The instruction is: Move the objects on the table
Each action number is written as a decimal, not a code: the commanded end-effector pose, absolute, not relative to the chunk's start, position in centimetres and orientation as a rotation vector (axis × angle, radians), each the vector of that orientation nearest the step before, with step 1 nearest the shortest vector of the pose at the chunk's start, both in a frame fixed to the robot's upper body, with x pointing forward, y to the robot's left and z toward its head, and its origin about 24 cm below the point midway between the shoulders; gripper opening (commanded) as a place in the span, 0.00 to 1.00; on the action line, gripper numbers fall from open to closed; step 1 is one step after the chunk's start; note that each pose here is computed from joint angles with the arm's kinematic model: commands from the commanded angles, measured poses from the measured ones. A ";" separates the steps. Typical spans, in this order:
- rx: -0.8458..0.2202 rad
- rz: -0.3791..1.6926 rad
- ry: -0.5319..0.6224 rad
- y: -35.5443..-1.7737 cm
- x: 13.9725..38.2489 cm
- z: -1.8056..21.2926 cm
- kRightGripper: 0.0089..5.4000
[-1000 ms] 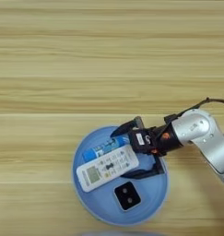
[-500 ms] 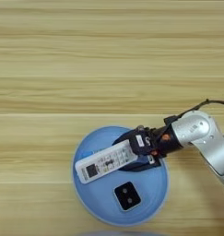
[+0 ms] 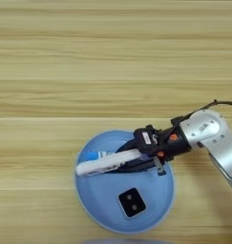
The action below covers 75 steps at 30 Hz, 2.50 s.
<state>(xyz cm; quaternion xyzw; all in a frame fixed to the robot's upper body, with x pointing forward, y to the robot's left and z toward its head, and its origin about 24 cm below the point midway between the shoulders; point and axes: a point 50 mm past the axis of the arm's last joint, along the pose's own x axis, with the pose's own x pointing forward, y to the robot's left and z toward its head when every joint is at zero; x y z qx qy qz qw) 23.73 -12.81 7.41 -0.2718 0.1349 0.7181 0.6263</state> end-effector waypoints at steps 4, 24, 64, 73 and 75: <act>-0.684 1.570 0.153 -12.6 25.5 11.3 0.21; -0.554 1.377 0.058 -14.6 29.3 15.8 0.21; -0.584 0.919 0.224 -21.6 32.8 9.3 0.21; -0.604 0.873 0.253 -22.2 33.1 8.1 0.21; -0.605 0.870 0.257 -22.3 33.1 8.0 0.21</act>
